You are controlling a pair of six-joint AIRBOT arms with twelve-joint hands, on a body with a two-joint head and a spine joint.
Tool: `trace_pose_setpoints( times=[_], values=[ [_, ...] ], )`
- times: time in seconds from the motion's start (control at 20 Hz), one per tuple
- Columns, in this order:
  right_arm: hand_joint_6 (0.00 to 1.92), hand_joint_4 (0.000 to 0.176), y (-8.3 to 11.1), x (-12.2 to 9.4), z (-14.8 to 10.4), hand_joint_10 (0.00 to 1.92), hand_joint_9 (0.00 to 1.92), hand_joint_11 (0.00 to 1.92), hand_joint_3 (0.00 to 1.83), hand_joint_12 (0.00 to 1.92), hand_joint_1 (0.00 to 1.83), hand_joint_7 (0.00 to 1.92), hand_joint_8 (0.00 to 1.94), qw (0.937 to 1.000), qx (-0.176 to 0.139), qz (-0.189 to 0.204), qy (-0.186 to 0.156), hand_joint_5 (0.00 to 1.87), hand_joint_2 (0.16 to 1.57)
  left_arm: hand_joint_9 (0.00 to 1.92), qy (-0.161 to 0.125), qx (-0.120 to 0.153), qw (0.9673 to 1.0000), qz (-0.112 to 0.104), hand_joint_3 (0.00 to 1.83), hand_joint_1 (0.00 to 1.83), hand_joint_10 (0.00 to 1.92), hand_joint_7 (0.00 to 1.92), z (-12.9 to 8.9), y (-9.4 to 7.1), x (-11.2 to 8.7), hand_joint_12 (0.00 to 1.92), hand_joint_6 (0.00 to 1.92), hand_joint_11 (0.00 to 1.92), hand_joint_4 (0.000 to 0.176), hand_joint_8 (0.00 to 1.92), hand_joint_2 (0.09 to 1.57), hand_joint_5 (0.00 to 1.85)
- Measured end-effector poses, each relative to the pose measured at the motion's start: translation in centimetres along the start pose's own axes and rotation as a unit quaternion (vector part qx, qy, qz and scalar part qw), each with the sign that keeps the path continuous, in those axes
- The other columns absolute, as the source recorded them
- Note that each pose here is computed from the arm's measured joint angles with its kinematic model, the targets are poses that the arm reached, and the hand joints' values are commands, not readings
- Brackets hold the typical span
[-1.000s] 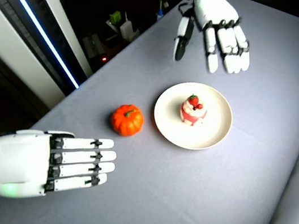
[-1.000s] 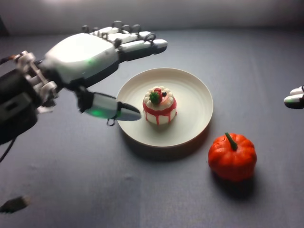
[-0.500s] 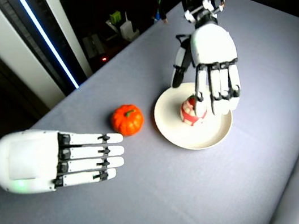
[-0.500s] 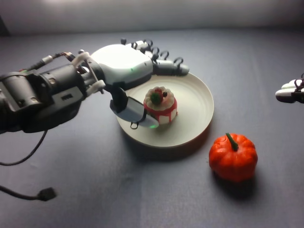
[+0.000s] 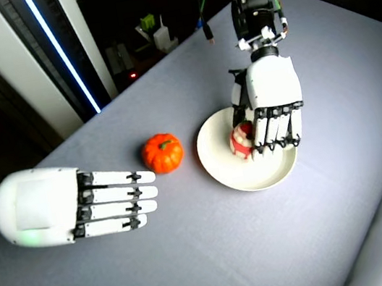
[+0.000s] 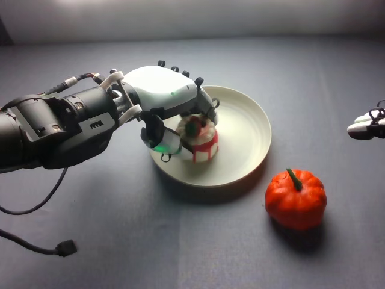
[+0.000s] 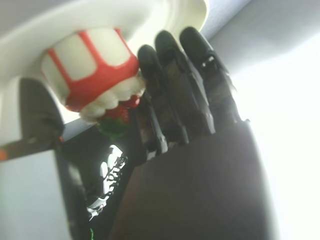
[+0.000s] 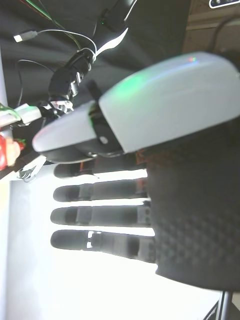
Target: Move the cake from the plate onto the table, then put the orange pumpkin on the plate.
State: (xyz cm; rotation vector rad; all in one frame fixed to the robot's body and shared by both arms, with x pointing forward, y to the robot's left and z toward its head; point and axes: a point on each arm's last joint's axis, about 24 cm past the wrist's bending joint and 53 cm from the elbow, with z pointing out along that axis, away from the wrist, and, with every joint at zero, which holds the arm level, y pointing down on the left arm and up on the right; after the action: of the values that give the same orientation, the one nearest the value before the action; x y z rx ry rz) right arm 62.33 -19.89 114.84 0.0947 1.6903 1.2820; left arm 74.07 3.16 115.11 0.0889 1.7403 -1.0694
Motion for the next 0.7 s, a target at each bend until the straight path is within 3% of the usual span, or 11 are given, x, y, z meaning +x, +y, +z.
trace_pose_setpoints(
  times=[0.05, 0.1, 0.2, 0.25, 0.35, 0.45, 0.5, 0.55, 0.6, 0.65, 0.7],
  values=[
    [0.00, 0.000, 0.0, 0.0, 0.0, 0.01, 0.45, 0.09, 0.00, 1.07, 1.04, 0.46, 0.00, 1.0000, 0.000, 0.000, 0.000, 0.49, 1.30, 0.85, -0.004, 0.003, 1.0000, -0.004, 0.00, 1.25, 1.26, 0.99, -0.2, -0.2, -0.2, 1.65, 0.54, 0.76, 0.000, 1.19, 1.09, 1.11],
    [0.00, 0.000, 0.0, 0.0, 0.0, 0.00, 0.46, 0.11, 0.00, 1.04, 1.03, 0.46, 0.00, 1.0000, 0.000, 0.001, 0.000, 0.49, 1.30, 0.95, -0.013, 0.015, 0.9998, -0.008, 0.00, 1.28, 0.96, 1.06, -0.6, -0.8, -0.9, 1.49, 0.34, 0.74, 0.000, 1.10, 1.07, 1.20],
    [0.00, 0.000, 0.0, 0.0, 0.0, 0.00, 0.47, 0.13, 0.00, 1.01, 1.04, 0.47, 0.00, 1.0000, 0.000, 0.002, 0.000, 0.49, 1.30, 1.02, -0.034, 0.035, 0.9988, -0.010, 0.00, 1.29, 1.00, 1.09, -2.1, -1.8, -2.6, 1.51, 0.19, 0.81, 0.000, 1.06, 1.05, 1.28],
    [0.00, 0.000, 0.0, 0.0, 0.0, 0.00, 0.47, 0.13, 0.00, 1.00, 1.03, 0.47, 0.00, 1.0000, 0.000, 0.004, 0.000, 0.49, 1.30, 1.02, -0.050, 0.045, 0.9977, -0.012, 0.00, 1.29, 0.86, 1.10, -3.3, -2.1, -4.0, 1.40, 0.06, 0.77, 0.000, 1.03, 1.05, 1.34],
    [0.00, 0.000, 0.0, 0.0, 0.0, 0.00, 0.47, 0.12, 0.00, 1.00, 1.06, 0.47, 0.00, 1.0000, 0.000, 0.004, 0.001, 0.48, 1.30, 1.02, -0.077, 0.056, 0.9954, -0.005, 0.00, 1.29, 0.76, 1.11, -6.7, -2.1, -6.0, 1.40, 0.05, 0.75, 0.000, 1.00, 1.04, 1.34],
    [0.00, 0.000, 0.0, 0.1, 0.0, 0.01, 0.48, 0.13, 0.00, 1.00, 1.05, 0.49, 0.01, 1.0000, -0.001, 0.004, 0.002, 0.49, 1.30, 0.96, -0.088, 0.044, 0.9951, -0.003, 0.00, 1.29, 0.91, 1.12, -9.9, -1.0, -6.5, 1.47, 0.09, 0.74, 0.000, 0.98, 1.04, 1.33],
    [0.01, 0.000, 0.0, 0.1, 0.0, 0.01, 0.50, 0.14, 0.00, 1.00, 1.06, 0.51, 0.01, 1.0000, -0.001, 0.004, 0.002, 0.50, 1.29, 0.85, -0.084, 0.027, 0.9961, -0.003, 0.01, 1.28, 0.97, 1.00, -11.7, 0.3, -6.0, 1.46, 0.18, 0.66, 0.000, 1.17, 1.07, 1.29],
    [0.01, 0.000, 0.0, 0.1, 0.0, 0.01, 0.50, 0.14, 0.00, 1.00, 1.06, 0.51, 0.01, 1.0000, -0.001, 0.005, 0.002, 0.50, 1.29, 0.85, -0.085, 0.015, 0.9963, -0.008, 0.01, 1.28, 0.97, 1.00, -12.7, 1.1, -5.7, 1.46, 0.18, 0.66, 0.000, 1.17, 1.07, 1.29],
    [0.01, 0.000, 0.1, 0.1, 0.0, 0.01, 0.50, 0.15, 0.00, 1.00, 1.06, 0.51, 0.01, 1.0000, -0.001, 0.004, 0.003, 0.50, 1.29, 0.83, -0.080, -0.009, 0.9967, -0.007, 0.00, 1.28, 1.18, 0.96, -14.3, 2.4, -4.9, 1.51, 0.53, 0.72, 0.000, 1.21, 1.11, 1.11],
    [0.01, 0.000, 0.0, 0.1, 0.0, 0.01, 0.50, 0.15, 0.00, 1.00, 1.06, 0.51, 0.01, 1.0000, -0.001, 0.004, 0.003, 0.50, 1.29, 0.83, -0.075, -0.023, 0.9969, -0.005, 0.00, 1.28, 1.18, 0.96, -15.2, 3.2, -4.5, 1.51, 0.53, 0.72, 0.000, 1.21, 1.11, 1.11],
    [0.00, 0.006, 0.0, 0.1, 0.0, 0.00, 0.50, 0.16, 0.00, 0.97, 1.03, 0.50, 0.00, 1.0000, -0.001, 0.007, 0.003, 0.50, 1.29, 0.92, -0.072, -0.038, 0.9967, -0.010, 0.00, 1.28, 1.04, 1.08, -16.1, 4.1, -3.8, 1.52, 0.31, 0.67, 0.000, 1.06, 1.06, 1.22]
  ],
)
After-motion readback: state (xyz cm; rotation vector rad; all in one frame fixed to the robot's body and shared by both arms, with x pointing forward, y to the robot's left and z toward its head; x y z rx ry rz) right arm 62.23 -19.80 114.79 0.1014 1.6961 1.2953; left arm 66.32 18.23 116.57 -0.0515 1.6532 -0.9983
